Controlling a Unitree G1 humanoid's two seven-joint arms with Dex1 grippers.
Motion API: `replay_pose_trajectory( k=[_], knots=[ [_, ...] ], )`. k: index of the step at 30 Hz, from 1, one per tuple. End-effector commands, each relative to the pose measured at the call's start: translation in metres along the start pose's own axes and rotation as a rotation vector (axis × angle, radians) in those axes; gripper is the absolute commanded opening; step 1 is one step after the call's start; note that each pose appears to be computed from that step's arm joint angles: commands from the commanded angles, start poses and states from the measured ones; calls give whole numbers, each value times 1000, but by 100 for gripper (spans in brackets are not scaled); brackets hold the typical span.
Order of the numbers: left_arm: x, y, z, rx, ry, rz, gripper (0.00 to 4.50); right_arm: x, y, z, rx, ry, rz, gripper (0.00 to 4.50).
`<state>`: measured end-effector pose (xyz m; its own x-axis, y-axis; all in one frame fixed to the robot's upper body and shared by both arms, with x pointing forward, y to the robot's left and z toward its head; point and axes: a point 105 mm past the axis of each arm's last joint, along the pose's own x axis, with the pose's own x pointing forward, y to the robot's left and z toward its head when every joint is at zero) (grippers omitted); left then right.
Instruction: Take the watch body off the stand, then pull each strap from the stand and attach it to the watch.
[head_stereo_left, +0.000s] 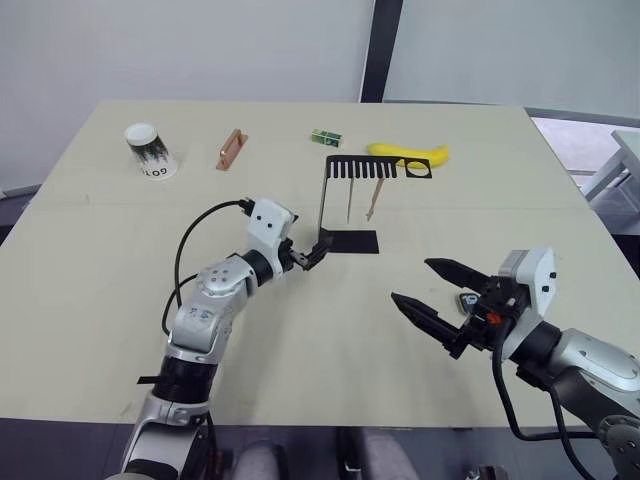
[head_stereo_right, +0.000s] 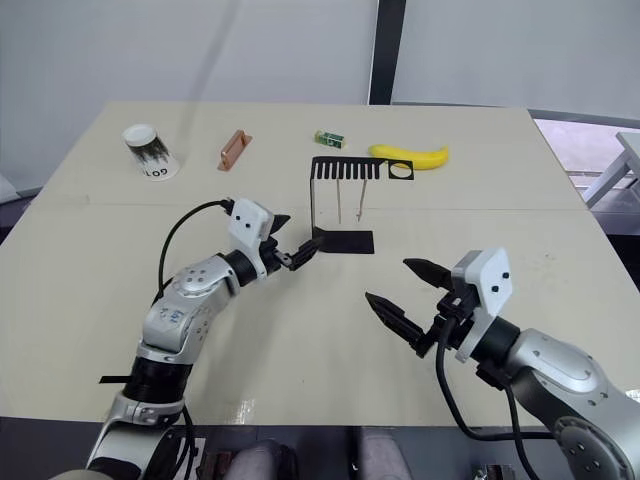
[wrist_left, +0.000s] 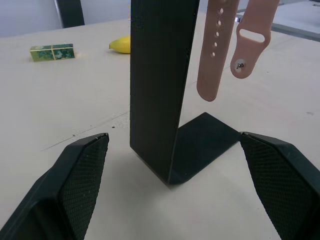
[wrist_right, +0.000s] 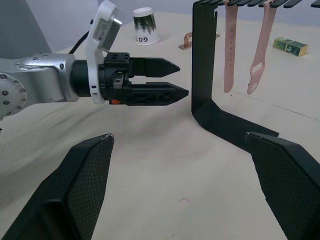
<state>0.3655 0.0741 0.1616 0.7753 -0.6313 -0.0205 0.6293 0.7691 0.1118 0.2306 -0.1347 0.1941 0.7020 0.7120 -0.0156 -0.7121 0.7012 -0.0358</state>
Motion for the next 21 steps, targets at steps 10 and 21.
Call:
replay_pose_trajectory(
  k=[10, 21],
  knots=[
    [18, 12, 5, 91, -24, 113, 450, 4, -3, 5, -25, -38, -43, 446],
    [38, 9, 12, 96, -65, 127, 318, 7, -8, 7, -32, -48, -53, 450]
  ],
)
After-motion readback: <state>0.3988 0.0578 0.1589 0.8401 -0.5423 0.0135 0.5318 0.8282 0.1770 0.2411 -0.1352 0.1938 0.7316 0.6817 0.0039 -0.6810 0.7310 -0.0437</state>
